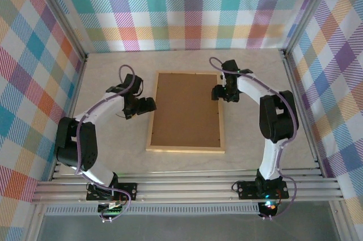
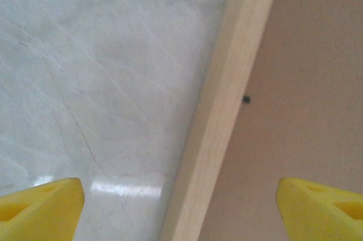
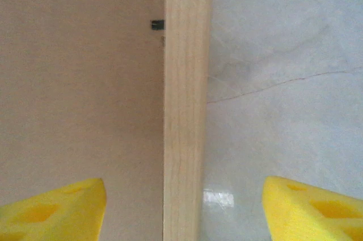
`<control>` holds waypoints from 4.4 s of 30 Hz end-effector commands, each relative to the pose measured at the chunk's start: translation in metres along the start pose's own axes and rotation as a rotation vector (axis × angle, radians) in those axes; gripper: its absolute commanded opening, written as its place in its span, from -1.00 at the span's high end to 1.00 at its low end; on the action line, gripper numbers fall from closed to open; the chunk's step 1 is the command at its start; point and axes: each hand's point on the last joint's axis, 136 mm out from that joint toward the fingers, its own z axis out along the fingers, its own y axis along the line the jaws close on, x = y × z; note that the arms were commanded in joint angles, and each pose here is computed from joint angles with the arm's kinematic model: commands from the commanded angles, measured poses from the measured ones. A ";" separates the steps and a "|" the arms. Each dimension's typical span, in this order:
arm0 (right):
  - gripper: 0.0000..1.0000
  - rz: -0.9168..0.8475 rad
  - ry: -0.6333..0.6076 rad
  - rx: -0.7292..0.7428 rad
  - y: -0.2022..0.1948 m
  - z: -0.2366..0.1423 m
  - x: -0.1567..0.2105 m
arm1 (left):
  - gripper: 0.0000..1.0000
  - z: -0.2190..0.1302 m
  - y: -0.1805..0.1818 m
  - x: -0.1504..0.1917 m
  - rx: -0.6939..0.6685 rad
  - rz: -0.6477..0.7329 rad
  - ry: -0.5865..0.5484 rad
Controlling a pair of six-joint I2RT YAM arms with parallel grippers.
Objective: Put the photo into the frame
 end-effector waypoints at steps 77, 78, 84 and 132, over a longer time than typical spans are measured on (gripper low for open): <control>-0.58 -0.026 -0.046 -0.206 0.074 -0.055 0.107 | -0.99 0.039 -0.124 -0.181 0.203 0.058 -0.106; -0.61 -0.053 -0.071 -0.193 0.070 -0.059 0.095 | -0.99 0.033 -0.117 -0.180 0.177 0.061 -0.113; -0.79 -0.120 -0.172 -0.096 0.047 -0.060 0.001 | -0.99 -0.002 -0.091 -0.137 0.181 0.000 -0.146; -0.87 0.274 0.021 -0.323 -0.043 -0.005 0.040 | -0.99 0.060 -0.069 -0.045 0.231 -0.142 -0.170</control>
